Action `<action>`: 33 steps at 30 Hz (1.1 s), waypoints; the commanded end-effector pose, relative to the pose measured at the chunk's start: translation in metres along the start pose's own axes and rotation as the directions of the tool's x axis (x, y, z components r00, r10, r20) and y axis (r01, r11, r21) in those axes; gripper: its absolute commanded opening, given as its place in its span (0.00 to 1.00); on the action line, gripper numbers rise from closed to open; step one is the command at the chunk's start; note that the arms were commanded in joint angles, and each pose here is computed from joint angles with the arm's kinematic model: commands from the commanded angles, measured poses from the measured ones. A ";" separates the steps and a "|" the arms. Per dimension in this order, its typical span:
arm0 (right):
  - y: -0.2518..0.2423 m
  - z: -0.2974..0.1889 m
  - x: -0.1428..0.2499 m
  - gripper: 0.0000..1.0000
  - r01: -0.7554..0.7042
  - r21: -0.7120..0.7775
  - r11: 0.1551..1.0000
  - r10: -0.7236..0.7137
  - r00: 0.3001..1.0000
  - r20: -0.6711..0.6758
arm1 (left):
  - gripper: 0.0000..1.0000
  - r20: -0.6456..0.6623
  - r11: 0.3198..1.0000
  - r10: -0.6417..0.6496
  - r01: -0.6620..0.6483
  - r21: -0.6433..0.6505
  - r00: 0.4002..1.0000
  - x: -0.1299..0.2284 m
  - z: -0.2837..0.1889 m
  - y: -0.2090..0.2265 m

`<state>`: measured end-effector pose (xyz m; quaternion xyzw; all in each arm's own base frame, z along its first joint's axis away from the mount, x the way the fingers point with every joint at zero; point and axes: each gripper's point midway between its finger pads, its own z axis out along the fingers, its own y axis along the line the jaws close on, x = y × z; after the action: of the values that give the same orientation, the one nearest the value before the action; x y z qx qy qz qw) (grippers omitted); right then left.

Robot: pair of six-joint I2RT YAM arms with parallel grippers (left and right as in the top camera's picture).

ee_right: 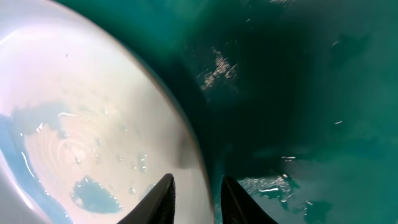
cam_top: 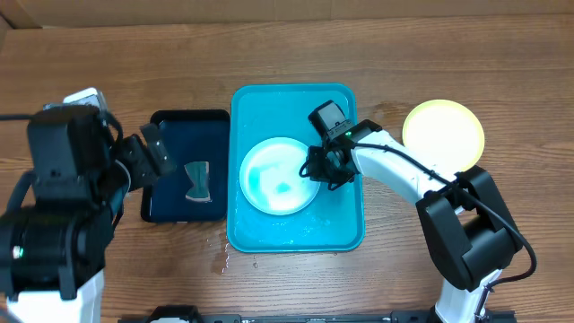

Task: Clean dirty plates on tray and stack at the side

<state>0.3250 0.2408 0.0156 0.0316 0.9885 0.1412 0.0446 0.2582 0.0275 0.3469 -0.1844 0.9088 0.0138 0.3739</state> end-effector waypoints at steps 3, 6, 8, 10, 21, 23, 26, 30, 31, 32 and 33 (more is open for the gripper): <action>0.007 0.003 0.008 0.25 0.037 0.025 0.999 -0.037 0.999 0.012 | 1.00 -0.074 0.999 0.000 -0.003 -0.044 0.997 0.002 0.028 0.000; 0.007 0.004 0.010 0.24 0.048 0.042 0.998 -0.048 0.999 0.016 | 1.00 -0.117 0.998 0.005 -0.012 -0.058 0.993 0.004 0.042 -0.002; 0.005 0.004 0.010 0.21 0.051 0.061 0.997 -0.052 0.998 0.022 | 1.00 -0.144 0.998 0.009 -0.019 -0.067 0.990 0.006 0.052 -0.003; 0.004 0.004 0.011 0.16 0.051 0.064 0.997 -0.052 0.998 0.021 | 1.00 -0.172 0.997 0.012 -0.026 -0.076 0.985 0.008 0.062 -0.004; 0.003 0.004 0.012 0.04 0.050 0.068 0.996 -0.051 0.999 0.015 | 1.00 -0.317 0.991 0.025 -0.066 -0.120 0.948 0.021 0.119 -0.010; 0.003 0.004 0.012 0.04 0.050 0.068 0.996 -0.051 0.999 0.015 | 1.00 -0.335 0.989 0.026 -0.072 -0.127 0.942 0.023 0.129 -0.011; 0.003 0.004 0.012 0.04 0.050 0.069 0.996 -0.050 0.999 0.013 | 1.00 -0.361 0.988 0.028 -0.082 -0.135 0.932 0.027 0.140 -0.011; 0.002 0.004 0.013 0.04 0.049 0.072 0.996 -0.050 0.999 0.010 | 1.00 -0.363 0.987 0.032 -0.087 -0.136 0.931 0.026 0.147 -0.012; 0.002 0.004 0.013 0.04 0.049 0.072 0.996 -0.050 0.999 0.010 | 1.00 -0.360 0.987 0.033 -0.087 -0.135 0.932 0.025 0.148 -0.012; 0.002 0.004 0.013 0.04 0.050 0.071 0.996 -0.050 0.999 0.010 | 1.00 -0.357 0.987 0.039 -0.092 -0.132 0.933 0.024 0.148 -0.013; 0.002 0.004 0.013 0.04 0.050 0.071 0.996 -0.050 0.999 0.011 | 1.00 -0.352 0.987 0.039 -0.090 -0.131 0.935 0.022 0.147 -0.013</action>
<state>0.3139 0.2481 0.0132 0.0102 0.9921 0.1137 0.0512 0.3460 0.0272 0.2248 -0.1776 0.9649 0.0511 0.1864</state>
